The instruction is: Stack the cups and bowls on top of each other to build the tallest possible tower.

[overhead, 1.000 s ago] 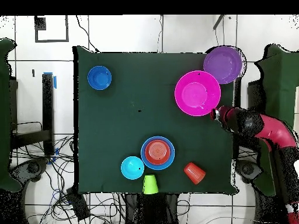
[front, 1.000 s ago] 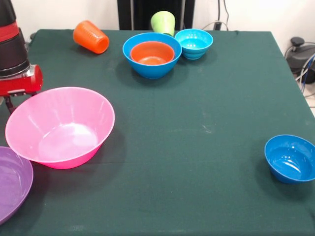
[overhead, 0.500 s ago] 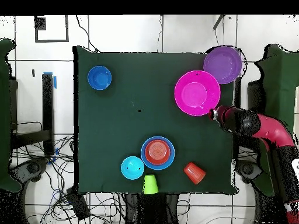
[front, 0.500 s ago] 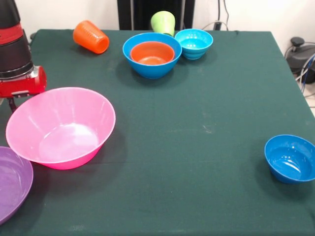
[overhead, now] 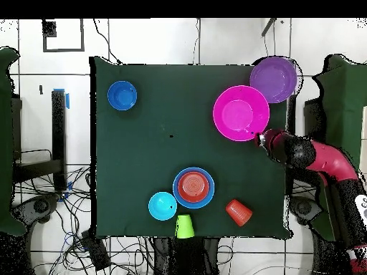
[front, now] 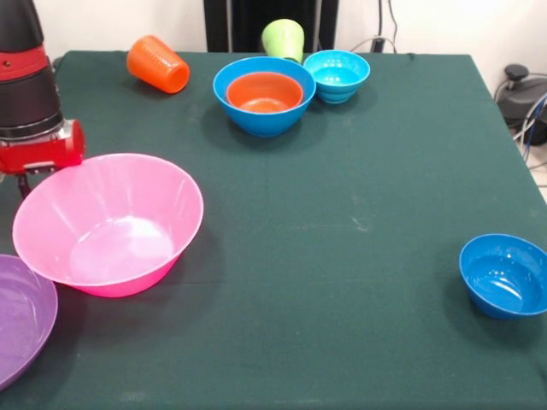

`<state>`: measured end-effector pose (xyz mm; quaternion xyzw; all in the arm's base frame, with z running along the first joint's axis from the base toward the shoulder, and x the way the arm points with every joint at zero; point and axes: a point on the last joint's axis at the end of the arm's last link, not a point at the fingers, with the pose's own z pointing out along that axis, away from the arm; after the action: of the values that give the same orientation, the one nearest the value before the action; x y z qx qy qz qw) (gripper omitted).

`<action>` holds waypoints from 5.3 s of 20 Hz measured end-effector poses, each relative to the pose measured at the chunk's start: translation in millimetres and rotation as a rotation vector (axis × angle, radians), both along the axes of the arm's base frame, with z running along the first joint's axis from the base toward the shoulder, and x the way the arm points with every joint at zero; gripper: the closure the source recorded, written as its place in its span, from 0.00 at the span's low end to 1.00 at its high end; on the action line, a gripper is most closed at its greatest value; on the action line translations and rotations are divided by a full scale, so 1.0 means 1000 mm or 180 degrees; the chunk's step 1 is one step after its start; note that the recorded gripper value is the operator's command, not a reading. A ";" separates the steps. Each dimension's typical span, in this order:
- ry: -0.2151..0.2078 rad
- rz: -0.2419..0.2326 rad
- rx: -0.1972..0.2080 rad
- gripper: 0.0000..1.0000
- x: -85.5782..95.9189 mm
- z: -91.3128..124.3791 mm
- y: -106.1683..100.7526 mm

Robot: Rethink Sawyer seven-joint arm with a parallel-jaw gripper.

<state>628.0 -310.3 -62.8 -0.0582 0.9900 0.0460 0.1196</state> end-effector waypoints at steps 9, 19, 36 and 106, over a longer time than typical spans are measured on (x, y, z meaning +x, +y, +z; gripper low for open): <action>-0.0275 0.0150 -0.0201 0.00 0.016 0.000 0.025; -0.0302 0.0227 -0.0281 0.00 0.020 0.000 0.035; -0.0315 0.0351 -0.0530 0.00 0.014 -0.004 0.041; 0.0479 -0.0481 -0.0674 0.00 -0.077 0.055 0.103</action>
<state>551.5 -207.1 -8.2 0.0078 0.9971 -0.0636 0.0413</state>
